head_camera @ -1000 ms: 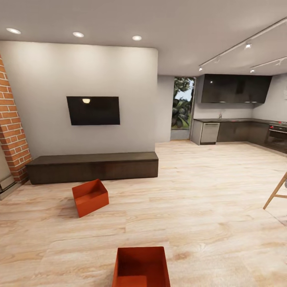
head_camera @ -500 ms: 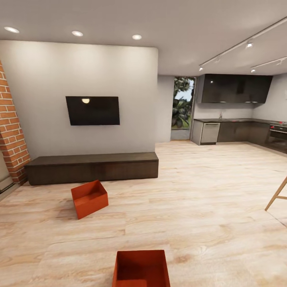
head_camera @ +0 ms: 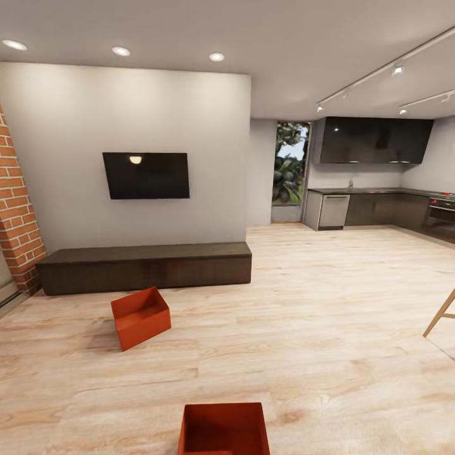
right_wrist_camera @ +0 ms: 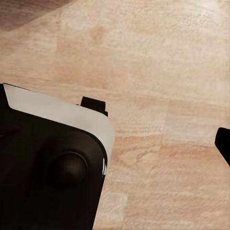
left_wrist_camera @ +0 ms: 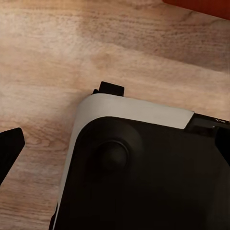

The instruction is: Move the two storage containers from the living room to the garage. In the garage, place one container on the floor and stack the other container on top of it (either order is fine).

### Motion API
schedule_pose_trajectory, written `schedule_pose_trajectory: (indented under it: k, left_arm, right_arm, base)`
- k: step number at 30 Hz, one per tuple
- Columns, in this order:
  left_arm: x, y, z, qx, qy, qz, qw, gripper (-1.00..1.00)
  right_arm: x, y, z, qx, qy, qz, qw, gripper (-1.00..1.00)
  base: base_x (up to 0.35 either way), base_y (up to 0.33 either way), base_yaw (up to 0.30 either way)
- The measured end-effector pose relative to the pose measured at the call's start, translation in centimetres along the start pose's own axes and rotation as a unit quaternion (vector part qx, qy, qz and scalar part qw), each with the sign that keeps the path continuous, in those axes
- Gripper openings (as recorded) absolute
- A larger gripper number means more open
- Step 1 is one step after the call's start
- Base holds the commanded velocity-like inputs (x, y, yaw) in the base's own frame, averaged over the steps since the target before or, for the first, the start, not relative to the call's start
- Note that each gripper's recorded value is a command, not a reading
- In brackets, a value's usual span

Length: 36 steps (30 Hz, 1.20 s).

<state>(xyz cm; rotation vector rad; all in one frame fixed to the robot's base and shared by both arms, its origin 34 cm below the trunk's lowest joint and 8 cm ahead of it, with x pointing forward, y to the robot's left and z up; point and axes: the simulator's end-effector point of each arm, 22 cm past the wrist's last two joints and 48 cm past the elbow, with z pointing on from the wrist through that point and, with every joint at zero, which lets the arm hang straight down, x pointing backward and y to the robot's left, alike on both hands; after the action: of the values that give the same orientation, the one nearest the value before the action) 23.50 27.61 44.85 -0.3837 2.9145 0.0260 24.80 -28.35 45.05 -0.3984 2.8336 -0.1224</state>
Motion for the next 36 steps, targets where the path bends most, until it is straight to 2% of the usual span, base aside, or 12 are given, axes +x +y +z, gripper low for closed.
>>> schedule_pose_trajectory:
  k: [27,36]
  left_arm:
    - [1.3,0.4,0.1,-0.005,0.012,-0.001,0.9999,1.00]
    - [2.9,0.7,0.0,-0.008,0.024,0.009,0.9996,1.00]
  right_arm:
    - [1.3,0.4,0.0,-0.005,0.017,-0.004,0.9998,1.00]
    - [1.8,0.5,0.0,-0.008,0.023,-0.006,0.9997,1.00]
  base:
    - [0.001,0.000,0.000]
    - [0.000,0.000,0.018]
